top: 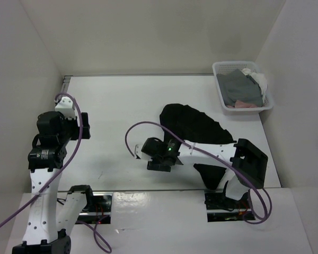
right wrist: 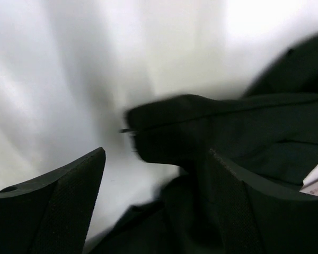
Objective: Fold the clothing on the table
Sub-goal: Flatten the skirt out
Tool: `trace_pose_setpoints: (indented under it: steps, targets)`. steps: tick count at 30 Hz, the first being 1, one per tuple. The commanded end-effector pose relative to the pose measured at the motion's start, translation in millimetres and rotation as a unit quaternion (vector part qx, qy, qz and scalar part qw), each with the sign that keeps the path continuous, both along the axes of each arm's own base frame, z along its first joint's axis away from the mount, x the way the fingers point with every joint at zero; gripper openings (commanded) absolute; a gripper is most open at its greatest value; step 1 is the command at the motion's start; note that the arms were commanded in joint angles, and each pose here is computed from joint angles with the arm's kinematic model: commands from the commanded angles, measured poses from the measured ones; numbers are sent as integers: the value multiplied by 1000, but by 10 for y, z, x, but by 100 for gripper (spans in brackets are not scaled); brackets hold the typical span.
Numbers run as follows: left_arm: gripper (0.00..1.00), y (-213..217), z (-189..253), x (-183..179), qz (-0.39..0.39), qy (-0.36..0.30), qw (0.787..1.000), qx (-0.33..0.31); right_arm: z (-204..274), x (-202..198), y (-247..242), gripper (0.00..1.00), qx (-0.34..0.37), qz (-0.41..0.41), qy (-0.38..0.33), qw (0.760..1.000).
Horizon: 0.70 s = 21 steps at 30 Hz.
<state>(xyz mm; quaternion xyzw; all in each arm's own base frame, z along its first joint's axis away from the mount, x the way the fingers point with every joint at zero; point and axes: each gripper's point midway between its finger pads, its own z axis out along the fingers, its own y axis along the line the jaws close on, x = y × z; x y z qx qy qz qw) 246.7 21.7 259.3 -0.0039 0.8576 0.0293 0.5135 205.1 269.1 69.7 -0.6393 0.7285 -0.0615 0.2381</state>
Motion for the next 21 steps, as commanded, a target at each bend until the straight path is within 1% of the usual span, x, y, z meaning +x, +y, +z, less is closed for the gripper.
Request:
trace_pose_setpoints:
  steps: [1,5,7,8,11,17,21]
  targets:
    - [100,-7,62,3,-1,-20,1000,0,-4,-300,-42,83,-20,32,0,999]
    - [100,-7,62,3,-1,-20,1000,0,-180,-380,0,83,-46,48,6,998]
    - [100,-7,62,3,-1,-20,1000,0,-240,-400,17,83,-55,54,-2,997]
    - [100,-7,62,3,-1,-20,1000,0,-290,-406,-31,83,-72,55,-11,996]
    - [100,-9,47,-15,-1,-20,1000,0,-326,-316,-57,83,-79,50,-39,995]
    - [100,-8,109,-6,-1,-35,999,2,-339,-250,-84,83,-82,42,-71,993]
    - [100,-8,109,-6,-1,-35,999,2,-246,-168,-59,83,-67,31,-101,992]
